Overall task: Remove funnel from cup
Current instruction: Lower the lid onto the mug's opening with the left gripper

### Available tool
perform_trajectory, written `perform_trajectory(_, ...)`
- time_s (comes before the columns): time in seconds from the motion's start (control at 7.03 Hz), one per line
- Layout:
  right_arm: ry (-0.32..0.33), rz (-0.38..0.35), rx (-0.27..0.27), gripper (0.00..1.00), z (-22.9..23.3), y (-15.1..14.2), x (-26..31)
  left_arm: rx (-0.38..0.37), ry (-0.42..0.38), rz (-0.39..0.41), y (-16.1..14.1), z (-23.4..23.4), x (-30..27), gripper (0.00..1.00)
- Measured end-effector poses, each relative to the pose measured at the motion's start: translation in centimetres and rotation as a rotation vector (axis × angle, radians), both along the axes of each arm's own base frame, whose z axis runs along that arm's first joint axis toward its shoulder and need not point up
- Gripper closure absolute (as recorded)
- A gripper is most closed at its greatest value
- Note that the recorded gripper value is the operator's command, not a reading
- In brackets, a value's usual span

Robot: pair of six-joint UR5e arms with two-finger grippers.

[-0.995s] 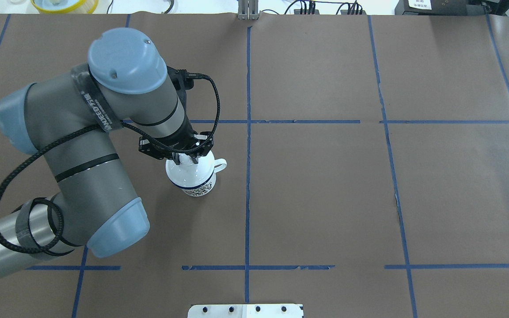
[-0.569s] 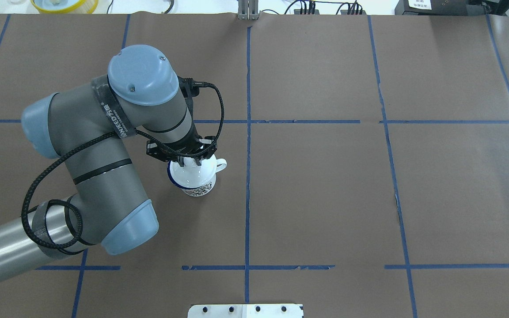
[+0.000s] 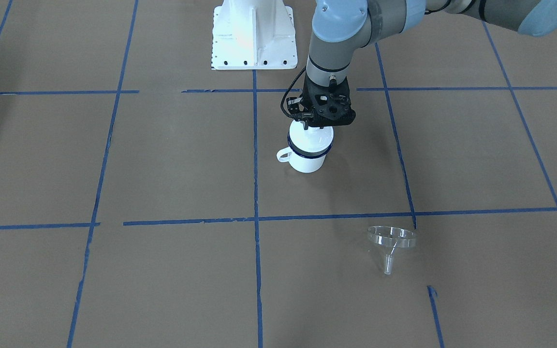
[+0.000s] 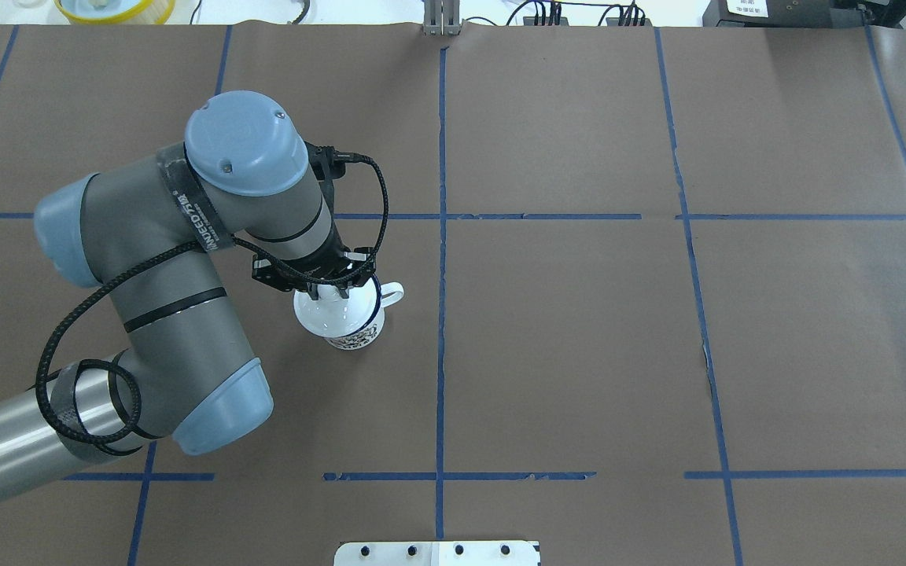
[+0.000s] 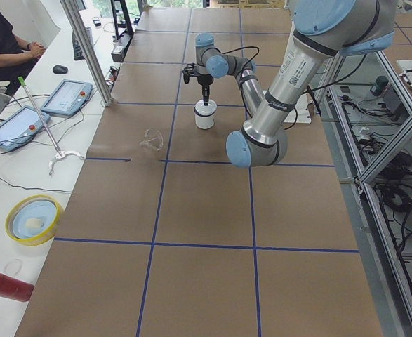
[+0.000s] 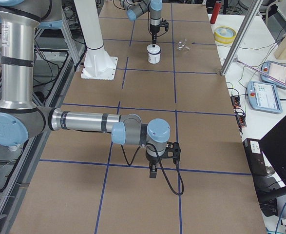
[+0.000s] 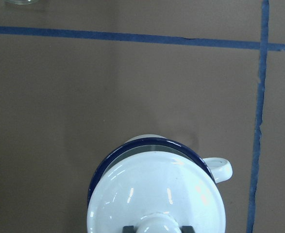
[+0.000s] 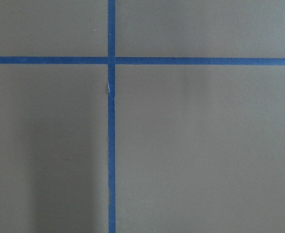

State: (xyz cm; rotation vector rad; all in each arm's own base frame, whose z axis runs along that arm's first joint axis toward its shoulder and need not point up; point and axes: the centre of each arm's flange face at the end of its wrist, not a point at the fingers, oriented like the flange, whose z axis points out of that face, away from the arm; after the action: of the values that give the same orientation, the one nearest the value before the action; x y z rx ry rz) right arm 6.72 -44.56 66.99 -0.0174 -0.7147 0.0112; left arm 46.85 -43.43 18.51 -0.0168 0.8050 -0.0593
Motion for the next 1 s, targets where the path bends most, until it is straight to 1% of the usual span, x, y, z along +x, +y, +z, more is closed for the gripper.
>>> perform_trajectory(1.0,0.000,0.000,0.000,0.00,-0.01,-0.01,0.00,0.004,0.006,0.000,0.00,-0.48,0.08,1.00)
